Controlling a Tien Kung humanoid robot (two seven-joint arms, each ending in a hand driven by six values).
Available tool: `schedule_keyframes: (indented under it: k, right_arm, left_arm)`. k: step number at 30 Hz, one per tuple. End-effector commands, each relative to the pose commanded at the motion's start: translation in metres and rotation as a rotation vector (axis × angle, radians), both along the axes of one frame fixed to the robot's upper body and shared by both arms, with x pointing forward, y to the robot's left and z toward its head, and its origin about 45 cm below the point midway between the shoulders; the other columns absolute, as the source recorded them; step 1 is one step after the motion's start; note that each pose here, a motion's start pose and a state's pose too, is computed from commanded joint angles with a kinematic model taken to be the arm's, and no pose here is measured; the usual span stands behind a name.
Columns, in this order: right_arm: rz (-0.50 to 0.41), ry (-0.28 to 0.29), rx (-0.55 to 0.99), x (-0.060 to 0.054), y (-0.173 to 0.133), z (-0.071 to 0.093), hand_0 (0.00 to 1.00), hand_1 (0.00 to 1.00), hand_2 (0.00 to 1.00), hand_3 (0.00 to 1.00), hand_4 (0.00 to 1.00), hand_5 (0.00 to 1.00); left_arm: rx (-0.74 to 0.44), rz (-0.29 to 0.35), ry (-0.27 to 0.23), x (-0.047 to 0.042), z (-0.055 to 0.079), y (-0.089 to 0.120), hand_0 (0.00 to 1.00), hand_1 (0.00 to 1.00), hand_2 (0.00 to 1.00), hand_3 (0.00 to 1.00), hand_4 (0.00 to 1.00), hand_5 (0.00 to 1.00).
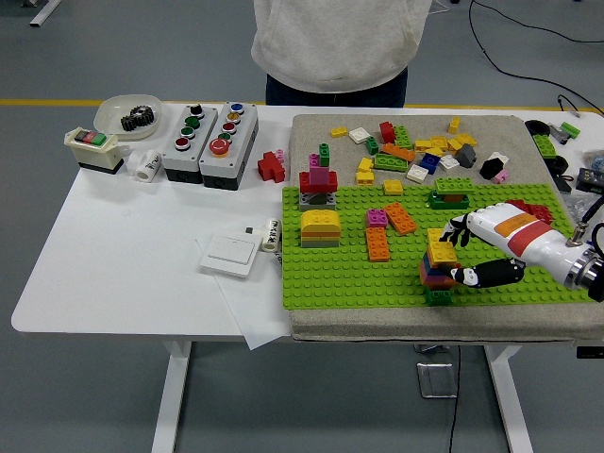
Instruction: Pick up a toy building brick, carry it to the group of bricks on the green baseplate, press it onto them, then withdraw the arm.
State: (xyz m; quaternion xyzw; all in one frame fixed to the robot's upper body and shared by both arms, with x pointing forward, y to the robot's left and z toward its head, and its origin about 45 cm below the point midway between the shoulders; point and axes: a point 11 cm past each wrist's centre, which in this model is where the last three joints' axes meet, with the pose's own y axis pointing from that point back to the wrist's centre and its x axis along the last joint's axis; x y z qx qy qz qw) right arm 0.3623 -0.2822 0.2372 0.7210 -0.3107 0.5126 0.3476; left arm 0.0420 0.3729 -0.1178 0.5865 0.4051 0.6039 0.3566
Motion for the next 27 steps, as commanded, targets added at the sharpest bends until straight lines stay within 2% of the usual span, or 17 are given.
schedule_keyframes:
  k: [10,11,15,16,22,23,27]
  right_arm:
    - [-0.003,0.0,-0.003,0.001,-0.0003,0.0003,0.516,0.536,0.57,0.512,0.718,0.432]
    - [-0.005,0.005,-0.01,0.0013,-0.0008,-0.0002,0.541,0.585,0.647,0.533,0.749,0.432]
    - [-0.008,0.015,-0.019,0.0017,-0.0018,-0.0013,0.541,0.585,0.647,0.533,0.749,0.432]
    - [-0.009,0.016,-0.02,0.0017,-0.002,-0.0014,0.578,0.63,0.706,0.572,0.784,0.432]
    - [-0.011,0.024,-0.023,0.0023,-0.0021,-0.0017,0.578,0.63,0.706,0.572,0.784,0.432]
    - [-0.011,0.025,-0.023,0.0024,-0.002,-0.0017,0.599,0.648,0.735,0.635,0.818,0.444]
    - [-0.012,0.024,-0.021,0.0028,-0.002,-0.0009,0.599,0.648,0.735,0.635,0.818,0.444]
  left_arm:
    - [-0.001,0.0,-0.004,0.0015,0.0001,-0.0004,0.74,0.726,0.721,0.589,0.639,0.662]
    - [-0.001,0.0,-0.004,0.0018,0.0001,-0.0004,0.74,0.726,0.721,0.589,0.639,0.663]
    - [-0.002,0.001,-0.006,0.0025,0.0002,-0.0004,0.74,0.726,0.721,0.589,0.639,0.663]
    - [-0.002,0.001,-0.007,0.0026,0.0002,-0.0004,0.74,0.725,0.721,0.59,0.639,0.662]
    - [-0.002,0.002,-0.008,0.003,0.0002,-0.0003,0.74,0.725,0.721,0.59,0.639,0.662]
    - [-0.002,0.002,-0.008,0.003,0.0002,-0.0003,0.74,0.726,0.721,0.59,0.639,0.662]
    - [-0.002,0.002,-0.009,0.0032,0.0003,-0.0001,0.74,0.726,0.721,0.59,0.639,0.662]
